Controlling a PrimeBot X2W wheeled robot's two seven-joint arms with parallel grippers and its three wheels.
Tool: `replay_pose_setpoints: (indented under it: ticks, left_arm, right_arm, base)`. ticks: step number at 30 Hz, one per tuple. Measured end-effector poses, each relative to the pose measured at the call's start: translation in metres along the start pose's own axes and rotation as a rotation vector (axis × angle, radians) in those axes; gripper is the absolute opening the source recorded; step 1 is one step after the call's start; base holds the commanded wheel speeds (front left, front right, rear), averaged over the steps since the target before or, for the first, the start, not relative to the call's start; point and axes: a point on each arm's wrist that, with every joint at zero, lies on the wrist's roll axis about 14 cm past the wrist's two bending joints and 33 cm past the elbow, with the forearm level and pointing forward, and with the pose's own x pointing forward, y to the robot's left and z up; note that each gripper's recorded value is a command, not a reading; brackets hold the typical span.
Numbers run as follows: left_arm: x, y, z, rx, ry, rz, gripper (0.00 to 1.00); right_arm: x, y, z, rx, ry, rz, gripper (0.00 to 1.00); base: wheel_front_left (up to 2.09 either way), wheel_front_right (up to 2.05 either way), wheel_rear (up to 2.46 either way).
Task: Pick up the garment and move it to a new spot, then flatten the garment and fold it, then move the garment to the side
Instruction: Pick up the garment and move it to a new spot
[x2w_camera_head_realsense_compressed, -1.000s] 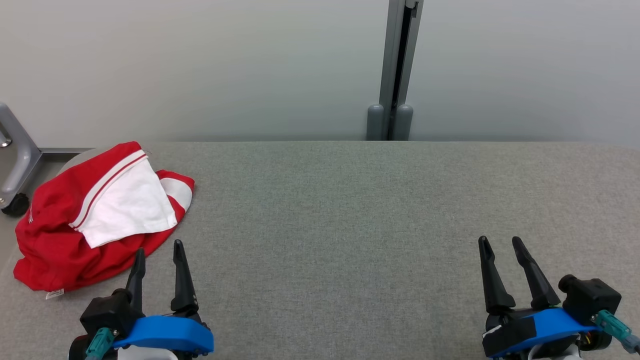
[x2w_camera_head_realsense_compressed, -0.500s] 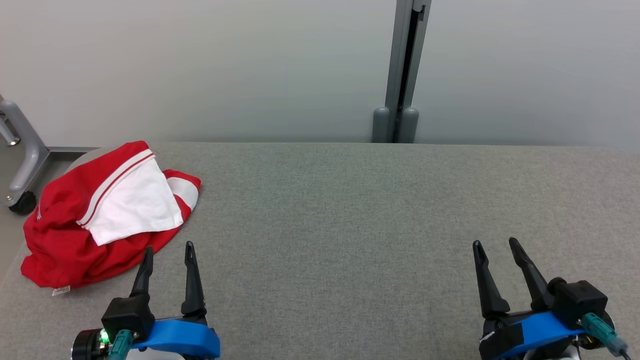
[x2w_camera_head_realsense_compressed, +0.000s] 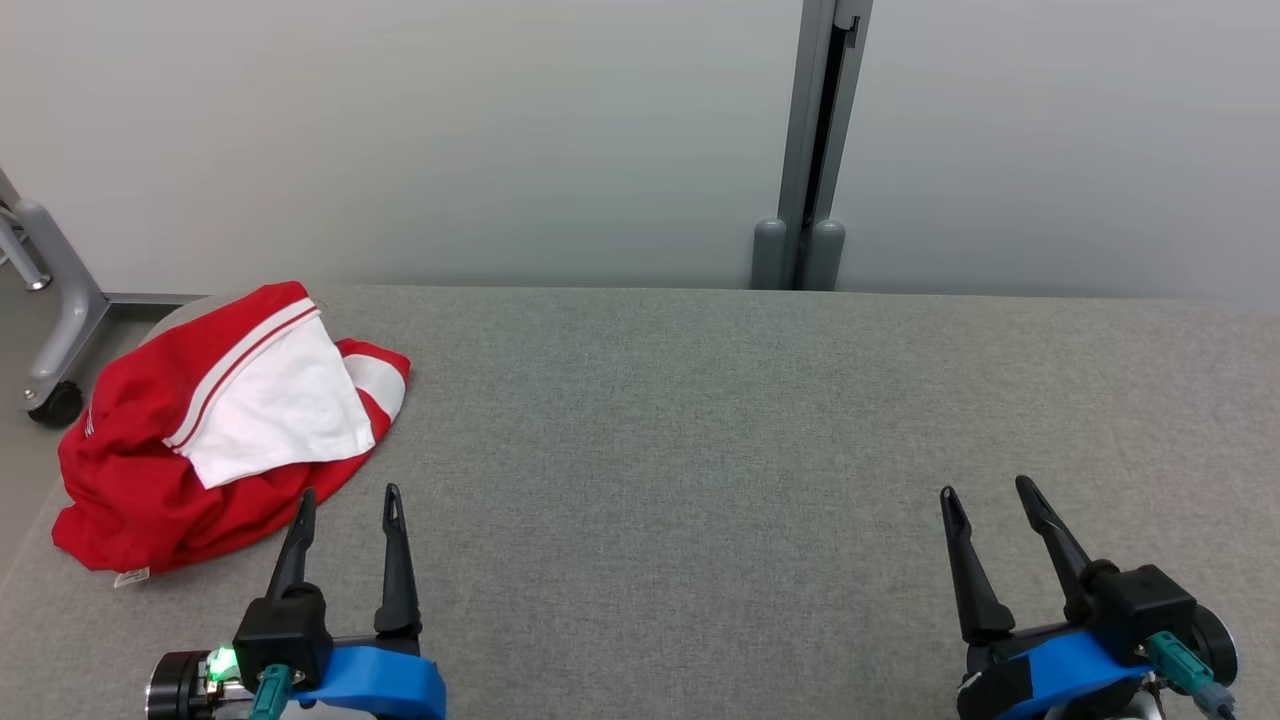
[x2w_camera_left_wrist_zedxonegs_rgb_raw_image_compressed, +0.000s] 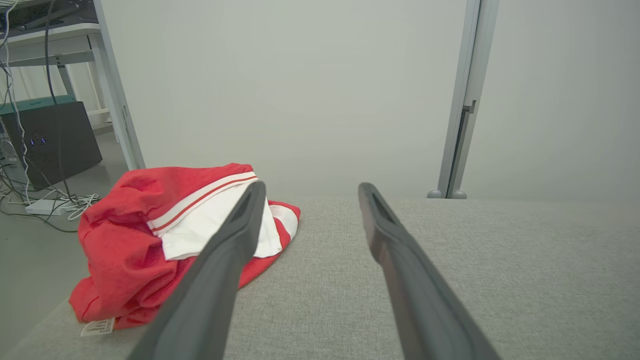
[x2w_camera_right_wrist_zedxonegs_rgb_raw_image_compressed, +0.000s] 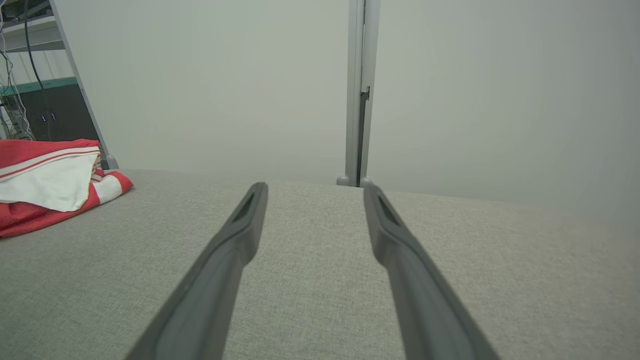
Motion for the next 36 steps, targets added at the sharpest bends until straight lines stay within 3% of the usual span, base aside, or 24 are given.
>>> replay_pose_setpoints:
  ticks: [15, 36]
  left_arm:
    - [-0.012, 0.033, 0.005, 0.011, -0.018, 0.099, 1.00]
    - [-0.096, 0.152, 0.003, 0.020, 0.008, 0.508, 1.00]
  right_arm:
    - [0.015, 0.036, -0.005, -0.005, 0.008, 0.113, 1.00]
    - [0.057, 0.155, -0.024, 0.027, 0.045, 0.454, 1.00]
  base:
    - [0.00, 0.00, 0.00]
    - [0.00, 0.00, 0.00]
